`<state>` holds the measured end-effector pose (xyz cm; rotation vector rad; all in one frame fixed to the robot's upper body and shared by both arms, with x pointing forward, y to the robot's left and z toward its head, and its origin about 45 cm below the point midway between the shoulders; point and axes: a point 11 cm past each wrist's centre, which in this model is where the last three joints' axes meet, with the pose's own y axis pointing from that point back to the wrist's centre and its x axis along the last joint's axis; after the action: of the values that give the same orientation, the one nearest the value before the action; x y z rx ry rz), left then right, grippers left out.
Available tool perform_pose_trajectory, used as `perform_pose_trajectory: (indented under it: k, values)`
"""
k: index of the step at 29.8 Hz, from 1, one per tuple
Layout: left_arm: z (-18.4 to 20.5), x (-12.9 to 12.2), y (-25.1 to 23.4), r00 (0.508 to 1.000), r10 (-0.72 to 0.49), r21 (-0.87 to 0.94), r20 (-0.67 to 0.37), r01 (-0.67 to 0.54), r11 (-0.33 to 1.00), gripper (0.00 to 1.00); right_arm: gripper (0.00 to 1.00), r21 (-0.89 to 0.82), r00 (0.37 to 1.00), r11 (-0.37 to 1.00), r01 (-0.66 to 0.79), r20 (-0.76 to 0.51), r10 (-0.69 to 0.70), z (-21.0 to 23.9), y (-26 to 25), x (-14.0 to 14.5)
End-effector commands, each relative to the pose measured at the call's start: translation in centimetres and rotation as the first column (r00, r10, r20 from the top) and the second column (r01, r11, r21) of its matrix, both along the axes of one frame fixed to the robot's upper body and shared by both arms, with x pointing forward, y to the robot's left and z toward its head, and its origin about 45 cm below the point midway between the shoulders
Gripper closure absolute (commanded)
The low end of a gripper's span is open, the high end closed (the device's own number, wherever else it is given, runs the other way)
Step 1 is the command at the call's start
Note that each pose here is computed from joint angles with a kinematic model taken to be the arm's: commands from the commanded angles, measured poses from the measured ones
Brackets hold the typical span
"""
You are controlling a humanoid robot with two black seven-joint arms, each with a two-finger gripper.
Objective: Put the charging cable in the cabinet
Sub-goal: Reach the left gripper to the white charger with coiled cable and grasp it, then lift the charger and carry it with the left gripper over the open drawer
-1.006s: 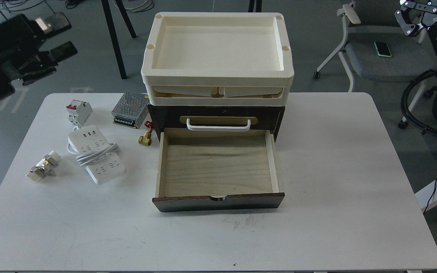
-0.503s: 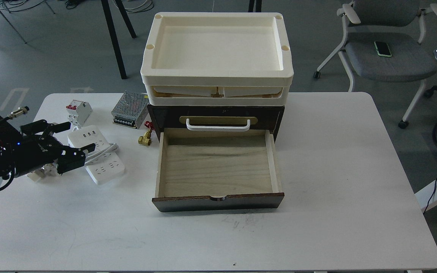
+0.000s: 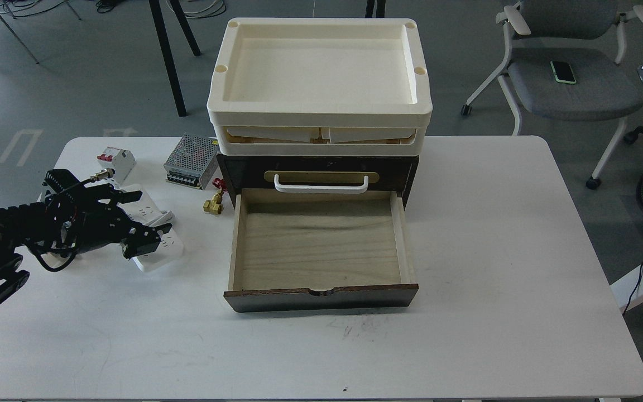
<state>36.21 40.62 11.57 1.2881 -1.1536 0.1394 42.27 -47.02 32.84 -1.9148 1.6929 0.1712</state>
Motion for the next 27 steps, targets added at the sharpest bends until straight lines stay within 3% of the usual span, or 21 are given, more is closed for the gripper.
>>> perform_pose_trajectory:
  k: [1, 7, 11, 14, 19, 21, 27]
  values:
    - [-1.3, -0.1, 0.4, 0.999, 0.028, 0.021, -0.02, -0.027, 0.999, 0.2, 0.0, 0.002, 1.0, 1.0, -0.002, 0.003, 0.002, 0.1, 0.1, 0.0]
    - [-1.5, -0.2, 0.4, 1.0, 0.02, 0.024, -0.017, -0.019, 1.0, 0.26, 0.0, 0.001, 1.0, 1.0, 0.001, 0.001, -0.001, 0.1, 0.0, 0.0]
    - [-1.7, -0.4, 0.4, 1.0, 0.012, 0.036, -0.028, -0.011, 0.999, 0.39, 0.0, -0.003, 1.0, 1.0, 0.004, -0.001, -0.004, 0.1, -0.2, -0.2]
    - [-2.0, -0.6, 0.4, 0.999, 0.003, 0.045, -0.04, -0.002, 0.999, 0.71, 0.0, -0.003, 1.0, 1.0, 0.005, -0.003, -0.005, 0.0, -0.3, -0.2]
    - [-2.0, -0.6, 0.3, 0.999, -0.002, 0.046, -0.04, 0.004, 0.999, 0.83, 0.0, -0.001, 1.0, 1.0, 0.005, -0.006, -0.005, -0.2, -0.3, -0.3]
    - [-1.5, -0.1, 0.2, 1.0, -0.006, 0.043, -0.023, 0.007, 0.999, 0.97, 0.0, -0.001, 1.0, 1.0, 0.005, -0.008, -0.005, -0.3, -0.3, -0.3]
    - [-0.4, 0.9, -0.6, 0.998, -0.044, 0.028, 0.038, 0.043, 0.999, 1.0, 0.0, -0.001, 1.0, 1.0, 0.006, -0.009, -0.006, -0.3, -0.3, -0.3]
